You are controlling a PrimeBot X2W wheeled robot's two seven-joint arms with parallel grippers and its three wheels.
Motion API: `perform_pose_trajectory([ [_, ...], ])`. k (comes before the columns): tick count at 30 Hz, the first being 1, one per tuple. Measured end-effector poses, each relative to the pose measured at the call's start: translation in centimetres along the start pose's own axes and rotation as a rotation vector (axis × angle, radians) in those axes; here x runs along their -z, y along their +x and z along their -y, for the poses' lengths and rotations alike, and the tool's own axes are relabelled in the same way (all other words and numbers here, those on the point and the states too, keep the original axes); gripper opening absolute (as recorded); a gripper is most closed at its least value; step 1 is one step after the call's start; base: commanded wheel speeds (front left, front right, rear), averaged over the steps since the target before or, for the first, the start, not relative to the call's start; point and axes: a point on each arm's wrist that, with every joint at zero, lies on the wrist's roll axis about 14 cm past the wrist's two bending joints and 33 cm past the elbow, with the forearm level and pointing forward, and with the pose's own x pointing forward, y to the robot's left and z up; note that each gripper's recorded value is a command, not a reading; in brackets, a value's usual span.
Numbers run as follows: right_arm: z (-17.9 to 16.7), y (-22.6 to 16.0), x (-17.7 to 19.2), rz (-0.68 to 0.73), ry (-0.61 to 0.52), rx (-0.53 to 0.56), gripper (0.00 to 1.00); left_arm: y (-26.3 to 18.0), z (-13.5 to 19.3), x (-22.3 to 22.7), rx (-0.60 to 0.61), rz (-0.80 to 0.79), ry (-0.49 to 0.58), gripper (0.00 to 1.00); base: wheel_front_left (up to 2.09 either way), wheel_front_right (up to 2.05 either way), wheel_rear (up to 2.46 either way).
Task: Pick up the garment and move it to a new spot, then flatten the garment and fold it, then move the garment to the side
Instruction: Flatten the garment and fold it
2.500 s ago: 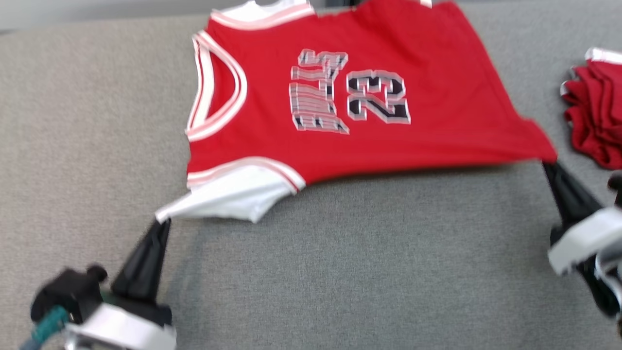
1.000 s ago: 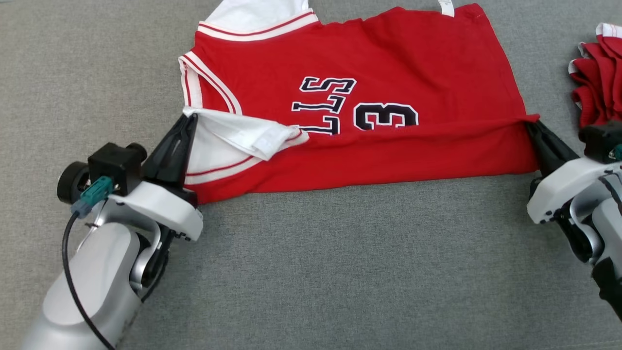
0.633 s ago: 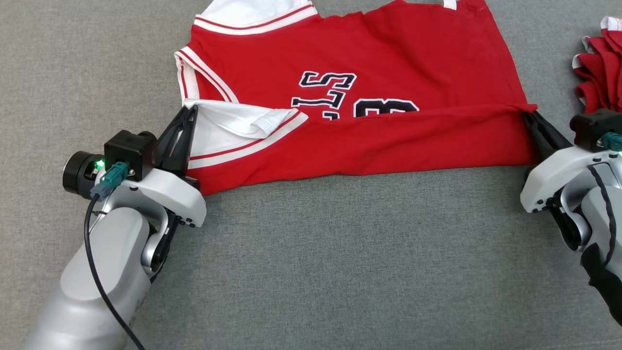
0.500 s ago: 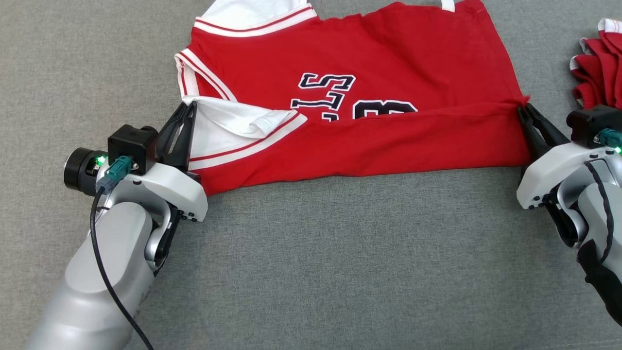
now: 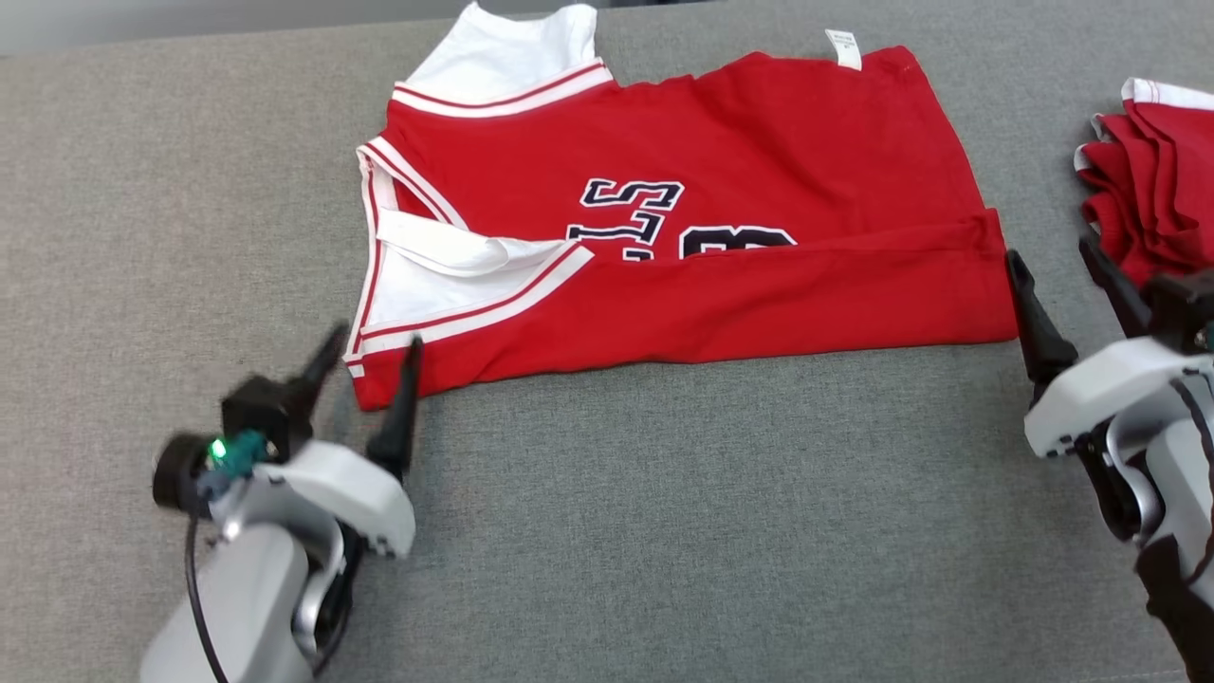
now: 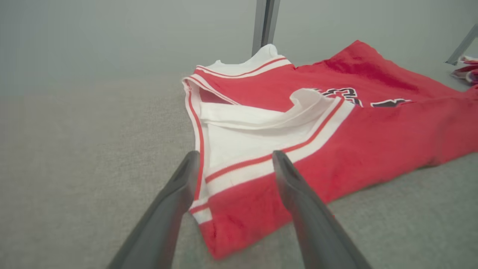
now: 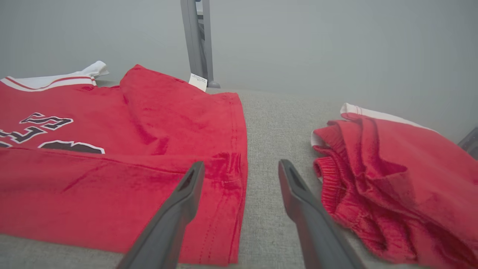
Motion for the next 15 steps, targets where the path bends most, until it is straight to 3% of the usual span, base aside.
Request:
perform_pose_trajectory([
  [12, -0.1, -1.6, 1.0, -0.006, 0.015, 0.019, 1.00, -2.4, 0.7, 4.0, -0.011, -0.214, -0.014, 1.00, 0.00, 0.00, 0.00],
  [14, -0.2, -1.8, 1.2, -0.011, 0.014, 0.017, 1.00, -2.4, 0.6, 4.3, -0.013, -0.239, 0.023, 0.75, 0.00, 0.00, 0.00],
  [15, -0.2, -1.8, 1.3, -0.014, 0.013, 0.017, 1.00, -2.2, 0.4, 4.3, -0.016, -0.242, 0.030, 0.49, 0.00, 0.00, 0.00],
])
